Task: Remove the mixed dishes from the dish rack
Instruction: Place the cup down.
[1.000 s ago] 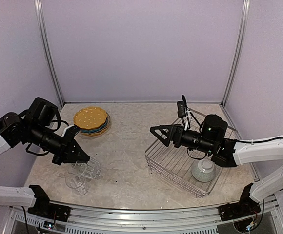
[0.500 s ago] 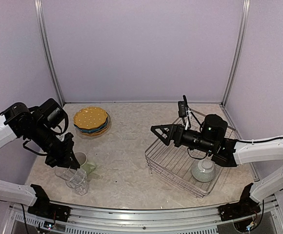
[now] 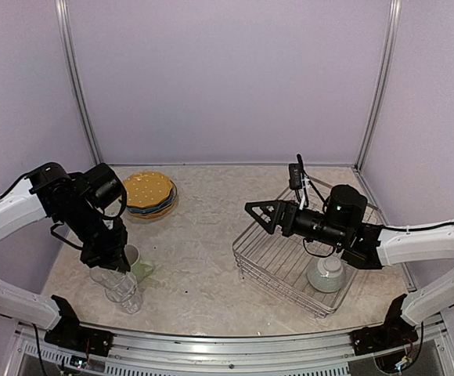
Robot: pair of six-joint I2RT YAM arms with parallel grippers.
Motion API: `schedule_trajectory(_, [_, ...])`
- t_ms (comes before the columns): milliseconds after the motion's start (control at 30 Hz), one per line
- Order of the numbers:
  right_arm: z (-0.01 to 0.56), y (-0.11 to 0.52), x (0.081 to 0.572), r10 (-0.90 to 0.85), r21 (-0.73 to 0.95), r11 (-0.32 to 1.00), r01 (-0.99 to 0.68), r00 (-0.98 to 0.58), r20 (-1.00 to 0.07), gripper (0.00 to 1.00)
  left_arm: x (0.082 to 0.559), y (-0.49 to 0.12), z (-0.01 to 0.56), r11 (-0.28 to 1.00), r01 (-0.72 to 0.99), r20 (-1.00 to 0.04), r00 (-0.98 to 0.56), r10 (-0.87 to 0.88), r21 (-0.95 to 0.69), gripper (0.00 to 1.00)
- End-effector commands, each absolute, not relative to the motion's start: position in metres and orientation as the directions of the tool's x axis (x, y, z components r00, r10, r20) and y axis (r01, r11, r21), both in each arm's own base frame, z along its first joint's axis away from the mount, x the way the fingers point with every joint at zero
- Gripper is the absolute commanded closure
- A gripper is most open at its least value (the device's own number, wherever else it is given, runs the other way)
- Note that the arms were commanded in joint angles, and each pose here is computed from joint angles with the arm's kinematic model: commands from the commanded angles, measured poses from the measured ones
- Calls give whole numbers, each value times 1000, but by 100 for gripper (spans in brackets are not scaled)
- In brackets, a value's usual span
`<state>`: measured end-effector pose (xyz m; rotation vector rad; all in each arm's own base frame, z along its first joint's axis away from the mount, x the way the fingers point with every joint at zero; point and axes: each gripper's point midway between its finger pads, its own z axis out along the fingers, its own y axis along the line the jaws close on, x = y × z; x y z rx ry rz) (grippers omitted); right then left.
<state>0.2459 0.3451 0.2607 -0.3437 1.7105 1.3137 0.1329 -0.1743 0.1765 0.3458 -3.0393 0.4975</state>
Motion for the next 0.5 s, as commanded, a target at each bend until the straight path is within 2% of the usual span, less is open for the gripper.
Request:
schedule_trajectory(0, [259,335,247,308,616,410,-672,-534,-787,0,120,-156,172,952,-228,105,-972,-210,-204,100])
schedule_trajectory(467, [256,336,247,306,620,410,-669,-540,-784,0,115,-148,155,964,-243,138,-964,-228,-105,100])
